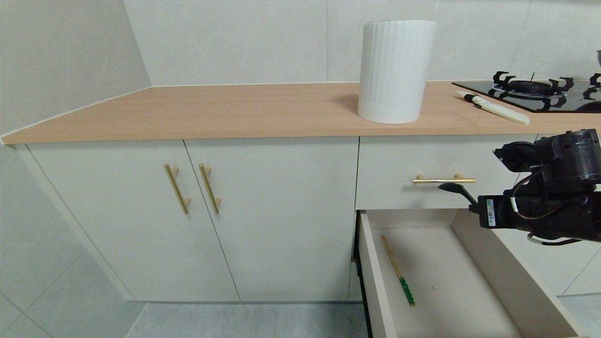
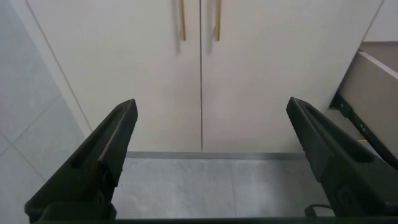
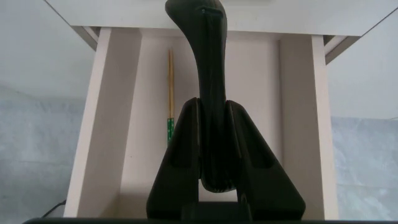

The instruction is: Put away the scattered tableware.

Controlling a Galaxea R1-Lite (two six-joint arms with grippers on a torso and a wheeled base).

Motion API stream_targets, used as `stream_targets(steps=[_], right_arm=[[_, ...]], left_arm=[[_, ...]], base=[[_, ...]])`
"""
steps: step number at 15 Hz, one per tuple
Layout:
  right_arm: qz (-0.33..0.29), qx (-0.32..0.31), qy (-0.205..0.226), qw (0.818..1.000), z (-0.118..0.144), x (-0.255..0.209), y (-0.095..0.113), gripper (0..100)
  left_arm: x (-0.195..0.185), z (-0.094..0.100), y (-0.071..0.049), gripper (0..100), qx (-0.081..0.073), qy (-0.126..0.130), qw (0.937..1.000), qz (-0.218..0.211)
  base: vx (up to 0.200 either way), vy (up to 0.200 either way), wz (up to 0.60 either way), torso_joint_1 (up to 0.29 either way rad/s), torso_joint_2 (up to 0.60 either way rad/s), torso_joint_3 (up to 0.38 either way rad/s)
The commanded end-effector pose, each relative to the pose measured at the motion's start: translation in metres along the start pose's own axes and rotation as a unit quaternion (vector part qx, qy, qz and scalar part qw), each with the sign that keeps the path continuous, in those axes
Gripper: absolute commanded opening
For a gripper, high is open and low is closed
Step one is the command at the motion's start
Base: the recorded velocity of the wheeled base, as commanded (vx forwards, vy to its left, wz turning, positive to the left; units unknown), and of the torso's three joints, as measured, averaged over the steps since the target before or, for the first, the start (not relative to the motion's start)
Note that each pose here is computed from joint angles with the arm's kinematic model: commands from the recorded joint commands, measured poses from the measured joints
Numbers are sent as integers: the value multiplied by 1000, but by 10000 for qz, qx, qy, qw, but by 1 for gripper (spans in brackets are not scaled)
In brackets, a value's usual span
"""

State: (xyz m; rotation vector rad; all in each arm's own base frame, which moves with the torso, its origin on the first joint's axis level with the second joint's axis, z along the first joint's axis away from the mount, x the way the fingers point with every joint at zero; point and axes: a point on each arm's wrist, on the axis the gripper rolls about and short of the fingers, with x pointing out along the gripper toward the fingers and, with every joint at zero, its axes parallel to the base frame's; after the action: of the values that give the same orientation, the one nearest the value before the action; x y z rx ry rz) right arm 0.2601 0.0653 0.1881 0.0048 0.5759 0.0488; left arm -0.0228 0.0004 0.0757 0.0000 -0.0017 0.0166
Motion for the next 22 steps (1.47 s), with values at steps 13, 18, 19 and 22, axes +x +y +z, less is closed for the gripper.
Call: stream_targets(steps=[13, 18, 19, 22], right_arm=[[-359, -184, 344, 9986, -35, 88, -8, 0], [-392, -244, 689, 9966, -51, 108, -6, 0], [-403, -265, 817, 9955, -57, 115, -6, 0], [-450, -336, 1259, 9905, -79, 142, -5, 0]], left_arm=[[0, 0, 0, 100, 0, 1, 10000, 1], [0, 0, 0, 100, 0, 1, 10000, 1], [0, 0, 0, 100, 0, 1, 10000, 1], [0, 0, 0, 100, 0, 1, 10000, -6]], base=[[0, 0, 0, 0, 0, 0], [0, 0, 0, 0, 0, 0], [0, 0, 0, 0, 0, 0], [0, 0, 0, 0, 0, 0]])
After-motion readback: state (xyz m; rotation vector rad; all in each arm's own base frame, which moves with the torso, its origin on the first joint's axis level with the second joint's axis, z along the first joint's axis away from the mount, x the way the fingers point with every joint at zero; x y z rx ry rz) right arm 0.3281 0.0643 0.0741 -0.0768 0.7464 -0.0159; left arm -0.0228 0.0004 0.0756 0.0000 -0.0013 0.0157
